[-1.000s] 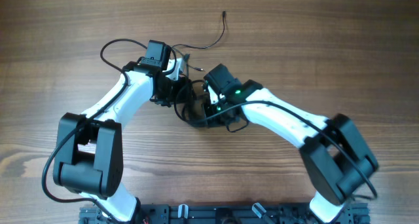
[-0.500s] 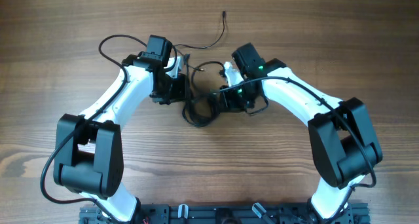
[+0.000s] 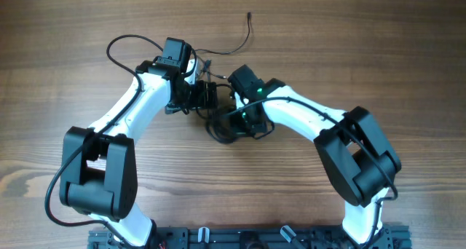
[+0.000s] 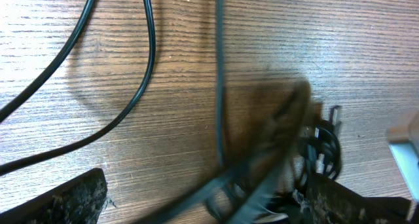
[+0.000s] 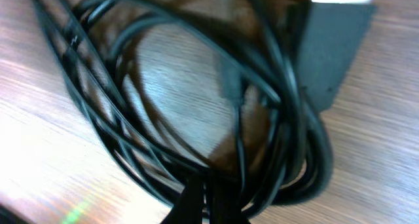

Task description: Untangle cables

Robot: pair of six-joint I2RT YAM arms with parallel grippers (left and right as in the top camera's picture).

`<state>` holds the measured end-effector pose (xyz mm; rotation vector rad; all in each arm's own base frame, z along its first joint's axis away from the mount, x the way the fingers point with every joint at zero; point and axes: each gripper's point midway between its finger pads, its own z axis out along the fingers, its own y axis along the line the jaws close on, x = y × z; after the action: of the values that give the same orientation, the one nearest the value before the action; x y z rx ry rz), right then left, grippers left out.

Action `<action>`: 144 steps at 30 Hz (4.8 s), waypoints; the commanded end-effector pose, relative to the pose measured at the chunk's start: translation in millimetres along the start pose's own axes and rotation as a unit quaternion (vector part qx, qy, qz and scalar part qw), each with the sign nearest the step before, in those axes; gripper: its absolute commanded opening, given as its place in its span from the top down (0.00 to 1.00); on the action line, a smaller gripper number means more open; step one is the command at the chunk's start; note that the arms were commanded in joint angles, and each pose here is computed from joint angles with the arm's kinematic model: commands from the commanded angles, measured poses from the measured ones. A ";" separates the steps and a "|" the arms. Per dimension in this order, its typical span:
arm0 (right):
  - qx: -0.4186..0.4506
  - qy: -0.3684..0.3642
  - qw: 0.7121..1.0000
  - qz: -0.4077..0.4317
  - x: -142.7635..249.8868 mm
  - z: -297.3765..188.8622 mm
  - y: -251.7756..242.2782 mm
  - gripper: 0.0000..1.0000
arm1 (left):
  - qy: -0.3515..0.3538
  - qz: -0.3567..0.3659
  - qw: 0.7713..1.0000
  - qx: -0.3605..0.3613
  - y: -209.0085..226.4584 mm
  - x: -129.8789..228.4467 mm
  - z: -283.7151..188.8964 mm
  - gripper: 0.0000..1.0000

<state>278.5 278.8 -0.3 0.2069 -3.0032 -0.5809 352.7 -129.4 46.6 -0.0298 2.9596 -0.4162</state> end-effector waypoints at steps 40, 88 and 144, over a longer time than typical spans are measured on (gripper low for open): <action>0.131 -0.107 0.978 -0.119 -5.8 -47.6 -54.8 0.66 | 0.034 -0.022 0.998 0.052 -49.8 8.8 53.2 0.30; -0.221 -0.063 0.968 -0.099 -18.4 -73.5 8.7 0.96 | 0.022 0.066 0.993 0.095 -67.7 6.9 33.4 0.78; -0.496 -0.008 0.857 -0.142 -1.0 -149.6 79.2 0.96 | 0.014 0.058 0.963 0.264 -38.1 -15.5 -1.9 0.52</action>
<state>274.2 294.8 174.3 0.5475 -2.1413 -2.0608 361.5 -168.9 61.8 0.2521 2.7364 -1.2193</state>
